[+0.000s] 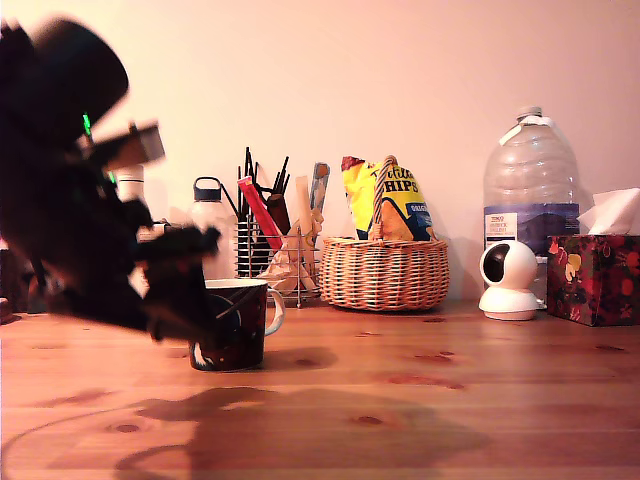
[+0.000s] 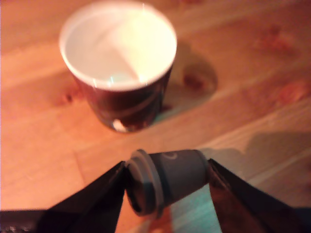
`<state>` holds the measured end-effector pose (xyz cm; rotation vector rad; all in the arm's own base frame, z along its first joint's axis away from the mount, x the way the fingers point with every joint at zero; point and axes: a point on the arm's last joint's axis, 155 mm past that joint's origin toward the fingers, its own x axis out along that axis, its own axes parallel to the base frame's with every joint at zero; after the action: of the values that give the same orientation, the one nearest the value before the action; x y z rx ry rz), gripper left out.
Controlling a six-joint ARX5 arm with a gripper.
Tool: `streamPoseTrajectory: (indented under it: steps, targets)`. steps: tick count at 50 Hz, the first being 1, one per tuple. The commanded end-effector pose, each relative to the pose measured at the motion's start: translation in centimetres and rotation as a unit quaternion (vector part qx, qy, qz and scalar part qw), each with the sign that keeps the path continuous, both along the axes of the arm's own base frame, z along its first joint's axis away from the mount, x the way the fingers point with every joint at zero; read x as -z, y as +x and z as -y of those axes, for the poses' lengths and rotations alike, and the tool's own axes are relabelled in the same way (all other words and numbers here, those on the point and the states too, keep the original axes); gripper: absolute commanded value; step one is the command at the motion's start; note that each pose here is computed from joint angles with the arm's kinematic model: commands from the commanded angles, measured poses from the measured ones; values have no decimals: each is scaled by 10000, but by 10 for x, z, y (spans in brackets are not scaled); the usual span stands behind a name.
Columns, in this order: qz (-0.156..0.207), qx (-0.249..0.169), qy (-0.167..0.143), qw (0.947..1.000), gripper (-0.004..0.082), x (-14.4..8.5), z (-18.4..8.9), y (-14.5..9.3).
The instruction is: Pick up the coffee capsules from the table one by one and drop them inside the nearest coffee cup
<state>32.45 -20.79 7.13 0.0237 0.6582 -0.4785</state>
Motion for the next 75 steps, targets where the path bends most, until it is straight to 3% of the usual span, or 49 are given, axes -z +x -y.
streamPoseTrajectory:
  steps: [1, 19, 38, 52, 75]
  targets:
    - [110, 25, 4, 9999, 406, -6, -2, 0]
    - [584, 3, -64, 9983, 406, -34, -7, 10]
    - [1198, 85, -217, 9925, 406, -61, 0, 22]
    - [1143, 75, -236, 9931, 406, -67, 3, 35]
    - [402, 183, 63, 9990, 406, -55, 19, 64]
